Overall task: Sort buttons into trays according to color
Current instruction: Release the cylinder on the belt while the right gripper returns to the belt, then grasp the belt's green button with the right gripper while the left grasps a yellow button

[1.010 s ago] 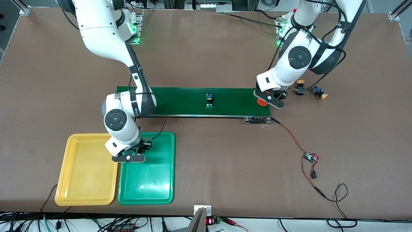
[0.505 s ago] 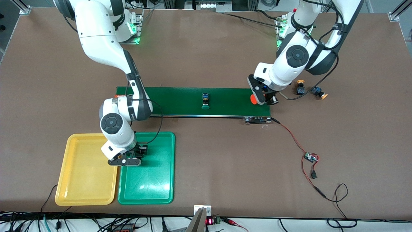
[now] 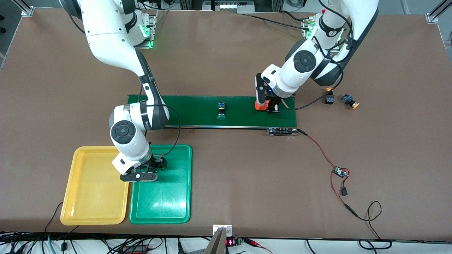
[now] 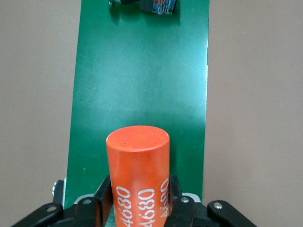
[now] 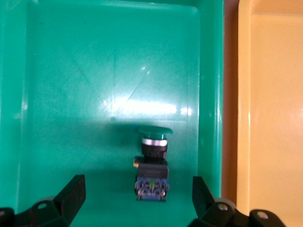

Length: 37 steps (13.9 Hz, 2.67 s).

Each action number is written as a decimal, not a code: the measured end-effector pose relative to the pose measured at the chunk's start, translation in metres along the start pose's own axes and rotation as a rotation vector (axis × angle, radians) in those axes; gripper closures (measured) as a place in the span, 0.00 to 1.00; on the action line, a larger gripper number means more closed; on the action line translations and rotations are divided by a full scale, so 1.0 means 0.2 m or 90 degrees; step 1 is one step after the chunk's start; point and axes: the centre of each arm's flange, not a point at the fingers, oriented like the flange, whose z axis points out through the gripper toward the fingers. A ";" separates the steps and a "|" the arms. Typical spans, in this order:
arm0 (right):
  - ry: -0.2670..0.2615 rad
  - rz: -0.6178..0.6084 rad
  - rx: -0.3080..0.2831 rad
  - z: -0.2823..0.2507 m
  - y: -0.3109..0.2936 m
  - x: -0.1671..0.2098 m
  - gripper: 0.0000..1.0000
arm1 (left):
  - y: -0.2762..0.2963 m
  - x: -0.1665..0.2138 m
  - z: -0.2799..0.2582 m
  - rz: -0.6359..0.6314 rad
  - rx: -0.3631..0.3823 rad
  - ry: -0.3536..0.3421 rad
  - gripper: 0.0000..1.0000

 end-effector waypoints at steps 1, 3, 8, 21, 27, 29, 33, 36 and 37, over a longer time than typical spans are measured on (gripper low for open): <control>-0.016 0.002 0.001 -0.06 0.01 0.00 0.00 | 0.00 0.00 0.01 0.006 0.005 0.001 0.50; -0.065 0.007 0.002 -0.20 0.02 -0.03 0.00 | -0.01 0.00 0.02 0.014 0.008 0.001 0.34; -0.121 0.052 0.013 -0.47 -0.14 -0.20 0.00 | -0.15 -0.20 -0.10 -0.037 0.018 -0.039 0.00; -0.167 0.092 -0.002 -0.65 -0.90 -0.86 0.00 | -0.39 -1.42 -0.71 -0.687 0.034 -0.170 0.00; -0.170 0.059 -0.021 -0.49 -1.06 -0.99 0.00 | -0.23 -1.62 -0.39 -0.785 -0.077 -0.253 0.00; -0.167 0.058 -0.029 -0.39 -1.07 -1.00 0.00 | -0.21 -1.65 -0.19 -0.796 -0.120 -0.264 0.00; -0.161 0.056 -0.043 -0.21 -1.07 -1.01 0.04 | -0.16 -1.66 0.00 -0.852 -0.137 -0.230 0.00; -0.162 0.052 -0.045 -0.18 -1.07 -1.01 0.41 | -0.06 -1.69 0.12 -0.868 -0.114 -0.218 0.00; -0.162 0.053 -0.044 -0.19 -1.07 -1.00 0.50 | -0.02 -1.69 0.16 -0.869 -0.114 -0.218 0.00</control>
